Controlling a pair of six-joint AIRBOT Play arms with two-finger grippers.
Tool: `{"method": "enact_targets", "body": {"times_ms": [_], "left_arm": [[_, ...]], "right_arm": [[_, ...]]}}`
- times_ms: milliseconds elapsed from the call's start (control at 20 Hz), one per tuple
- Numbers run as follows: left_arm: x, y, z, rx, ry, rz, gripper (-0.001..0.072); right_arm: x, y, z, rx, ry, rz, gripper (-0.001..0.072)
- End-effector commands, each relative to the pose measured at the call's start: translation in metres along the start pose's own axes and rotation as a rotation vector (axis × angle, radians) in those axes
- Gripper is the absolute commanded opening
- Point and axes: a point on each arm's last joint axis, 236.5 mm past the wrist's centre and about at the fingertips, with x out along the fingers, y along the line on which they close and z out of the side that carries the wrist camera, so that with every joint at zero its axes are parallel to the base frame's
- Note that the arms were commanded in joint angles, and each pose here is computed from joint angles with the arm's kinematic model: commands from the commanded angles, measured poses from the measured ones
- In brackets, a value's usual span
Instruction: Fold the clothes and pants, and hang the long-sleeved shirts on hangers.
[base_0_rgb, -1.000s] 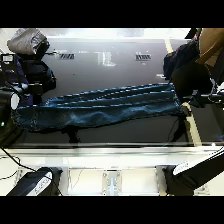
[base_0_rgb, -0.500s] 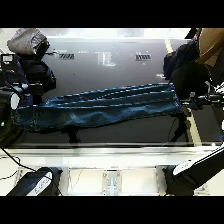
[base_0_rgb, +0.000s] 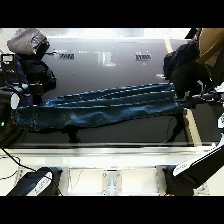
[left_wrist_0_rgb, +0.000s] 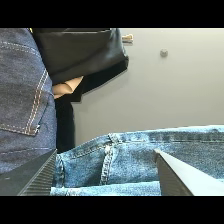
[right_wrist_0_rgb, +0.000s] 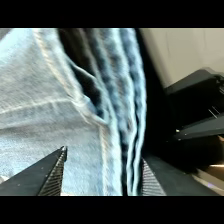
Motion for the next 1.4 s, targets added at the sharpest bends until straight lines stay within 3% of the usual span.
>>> {"method": "enact_targets", "body": {"times_ms": [0, 100, 150, 200, 250, 300, 350, 450, 500, 750, 1050, 1350], "left_arm": [[0.000, 0.000, 0.000, 0.001, 0.000, 0.000, 0.0694], [0.000, 0.000, 0.000, 0.001, 0.000, 0.000, 0.0694], [0.000, 0.000, 0.000, 0.001, 0.000, -0.001, 0.0694], [0.000, -0.002, 0.000, 0.007, 0.000, -0.004, 0.0694], [0.000, -0.008, 0.000, 0.030, -0.001, -0.015, 0.0691], [-0.001, -0.018, 0.001, 0.072, -0.004, -0.034, 0.0664], [-0.001, -0.033, 0.001, 0.128, -0.007, -0.061, 0.0570], [-0.004, -0.070, 0.002, 0.211, -0.024, -0.130, 0.0143], [-0.005, -0.091, 0.005, 0.239, -0.046, -0.169, 0.0027], [-0.007, -0.193, -0.010, 0.266, -0.056, -0.383, 0.0024], [-0.023, -0.328, -0.037, 0.377, -0.044, -0.611, 0.0025], [-0.057, -0.479, -0.073, 0.601, -0.025, -0.860, 0.0024]], "right_arm": [[0.017, 0.008, -0.010, -0.023, 0.065, 0.006, 0.0486], [0.022, 0.015, -0.019, -0.037, 0.111, 0.033, 0.0476], [0.021, 0.022, -0.019, -0.040, 0.110, 0.055, 0.0347], [0.019, 0.032, -0.017, -0.053, 0.098, 0.095, 0.0130], [0.014, 0.043, -0.014, -0.076, 0.083, 0.128, 0.0038], [0.010, 0.051, -0.011, -0.091, 0.066, 0.144, 0.0036], [0.003, 0.057, -0.011, -0.104, 0.057, 0.143, 0.0036], [-0.012, 0.072, -0.021, -0.133, 0.082, 0.155, 0.0035], [-0.023, 0.080, -0.029, -0.148, 0.101, 0.167, 0.0035], [-0.097, 0.094, -0.049, -0.168, 0.009, 0.123, 0.0035], [-0.175, 0.051, -0.102, -0.040, -0.146, -0.011, 0.0035], [-0.167, 0.104, -0.103, -0.200, -0.147, -0.014, 0.0035]]}}
